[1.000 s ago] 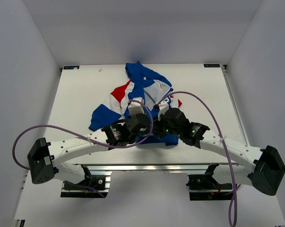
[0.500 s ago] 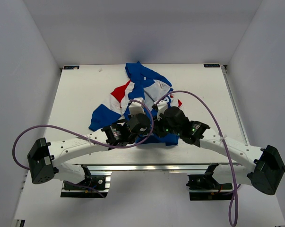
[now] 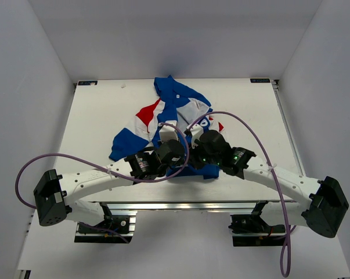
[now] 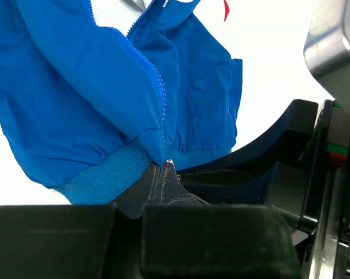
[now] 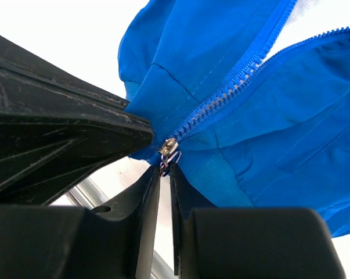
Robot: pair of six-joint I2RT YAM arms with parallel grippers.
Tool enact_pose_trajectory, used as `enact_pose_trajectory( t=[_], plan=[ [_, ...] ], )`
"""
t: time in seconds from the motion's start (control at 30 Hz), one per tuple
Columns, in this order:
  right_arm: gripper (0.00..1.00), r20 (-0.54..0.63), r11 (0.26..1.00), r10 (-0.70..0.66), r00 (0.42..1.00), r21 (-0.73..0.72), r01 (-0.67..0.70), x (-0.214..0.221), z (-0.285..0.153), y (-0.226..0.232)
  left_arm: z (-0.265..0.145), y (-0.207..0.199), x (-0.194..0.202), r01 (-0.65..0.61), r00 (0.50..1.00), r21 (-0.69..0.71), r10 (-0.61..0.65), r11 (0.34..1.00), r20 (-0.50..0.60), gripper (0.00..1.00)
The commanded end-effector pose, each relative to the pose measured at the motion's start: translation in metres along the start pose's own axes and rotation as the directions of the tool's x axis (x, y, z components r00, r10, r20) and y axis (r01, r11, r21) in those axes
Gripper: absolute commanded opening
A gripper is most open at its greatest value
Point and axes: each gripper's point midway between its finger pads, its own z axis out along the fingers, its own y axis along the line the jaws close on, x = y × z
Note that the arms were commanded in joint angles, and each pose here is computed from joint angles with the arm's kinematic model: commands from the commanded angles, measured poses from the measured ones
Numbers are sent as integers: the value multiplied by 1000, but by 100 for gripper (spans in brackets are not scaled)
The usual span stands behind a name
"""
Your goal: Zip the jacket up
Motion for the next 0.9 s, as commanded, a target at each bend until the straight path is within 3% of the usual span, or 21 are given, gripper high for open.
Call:
enact_pose_trajectory(
  t=[0.0,0.13,0.17,0.2,0.6,0.87],
  plan=[
    [18,17,999,-41,999,12,40,-15,-6,-3,-10,-7,-10,2,1000,41,-3,999,18,0],
    [9,14,998,-62,998,-3,62,-14,-7,-1,-9,-8,-9,-12,1000,44,11,999,16,0],
    [1,14,998,-60,998,-2,60,-15,-7,-2,-8,-9,-9,-15,1000,45,14,999,15,0],
    [0,17,998,-64,998,0,64,-16,-7,-2,-8,-9,-9,-19,1000,44,18,999,14,0],
    [0,-15,991,-123,992,-47,122,-9,-10,3,-7,-5,-8,-49,999,30,49,998,15,0],
    [7,-49,983,-173,984,-78,169,1,-8,3,-7,-4,-8,-83,996,31,82,996,18,0]
  ],
)
